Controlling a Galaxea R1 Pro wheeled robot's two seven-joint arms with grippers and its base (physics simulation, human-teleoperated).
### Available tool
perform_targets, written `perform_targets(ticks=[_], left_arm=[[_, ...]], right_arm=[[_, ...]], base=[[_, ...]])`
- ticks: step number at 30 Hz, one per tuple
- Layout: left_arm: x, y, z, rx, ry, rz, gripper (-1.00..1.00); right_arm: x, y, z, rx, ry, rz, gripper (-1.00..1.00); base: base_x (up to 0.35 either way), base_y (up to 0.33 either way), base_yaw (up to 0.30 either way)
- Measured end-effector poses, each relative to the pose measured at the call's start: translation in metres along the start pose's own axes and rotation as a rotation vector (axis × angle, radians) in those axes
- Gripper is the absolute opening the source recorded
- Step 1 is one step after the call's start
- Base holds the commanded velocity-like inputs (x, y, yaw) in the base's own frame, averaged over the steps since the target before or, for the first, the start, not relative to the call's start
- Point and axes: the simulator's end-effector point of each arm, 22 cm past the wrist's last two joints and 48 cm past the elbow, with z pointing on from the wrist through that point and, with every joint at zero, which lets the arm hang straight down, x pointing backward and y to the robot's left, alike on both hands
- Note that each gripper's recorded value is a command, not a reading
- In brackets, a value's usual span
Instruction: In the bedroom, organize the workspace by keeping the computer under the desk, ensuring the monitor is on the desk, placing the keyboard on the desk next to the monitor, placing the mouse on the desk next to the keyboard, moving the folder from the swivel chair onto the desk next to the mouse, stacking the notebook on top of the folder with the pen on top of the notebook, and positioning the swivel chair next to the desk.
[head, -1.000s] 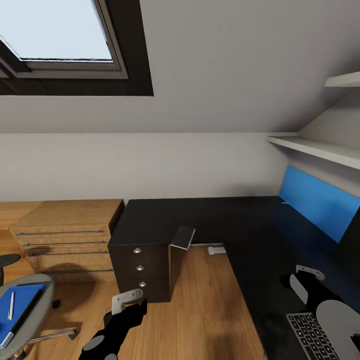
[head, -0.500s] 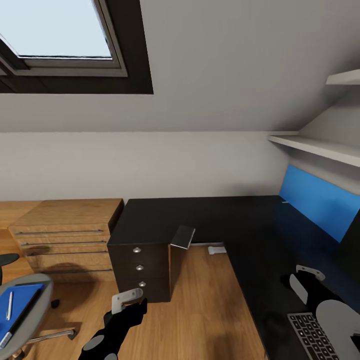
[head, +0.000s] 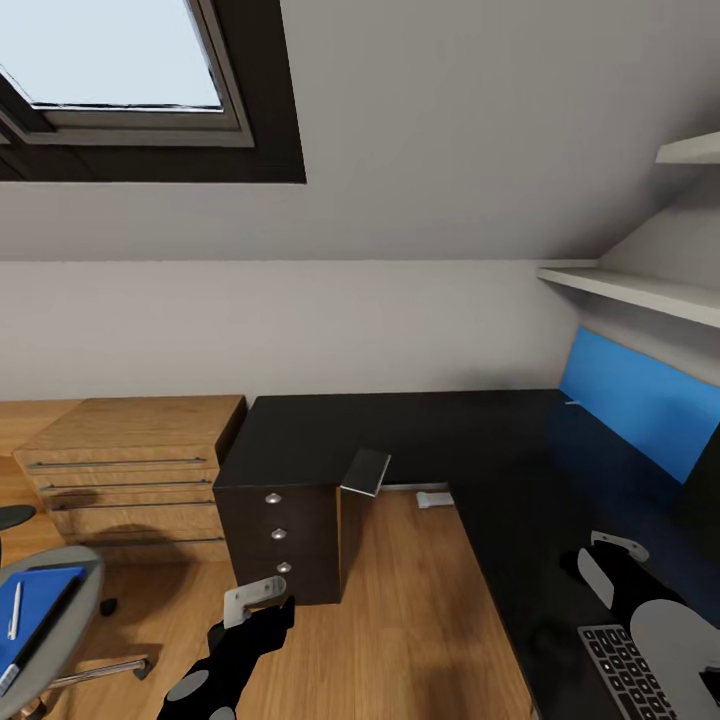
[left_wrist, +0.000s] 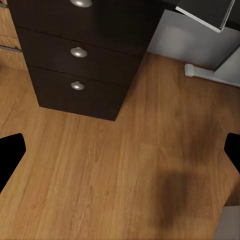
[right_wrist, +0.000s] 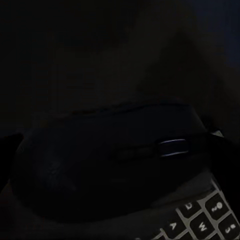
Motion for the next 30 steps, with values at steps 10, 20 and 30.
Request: perform_targets(ticks=[10, 20, 30], left_arm=[[0.007, 0.001, 0.009, 0.001, 0.001, 0.001, 1.0], [0.016, 0.004, 0.018, -0.001, 0.004, 0.002, 1.0], [0.024, 0.006, 0.027, -0.001, 0.004, 0.002, 1.0]], right_arm=[[0.002, 0.004, 0.009, -0.002, -0.006, 0.0, -1.0], [0.006, 0.01, 0.018, -0.005, -0.011, -0.001, -1.0], [0.012, 0.013, 0.028, -0.005, -0.012, -0.001, -1.0]], base=[[0.0, 0.0, 0.0], [0.0, 0.0, 0.0], [0.0, 0.0, 0.0]])
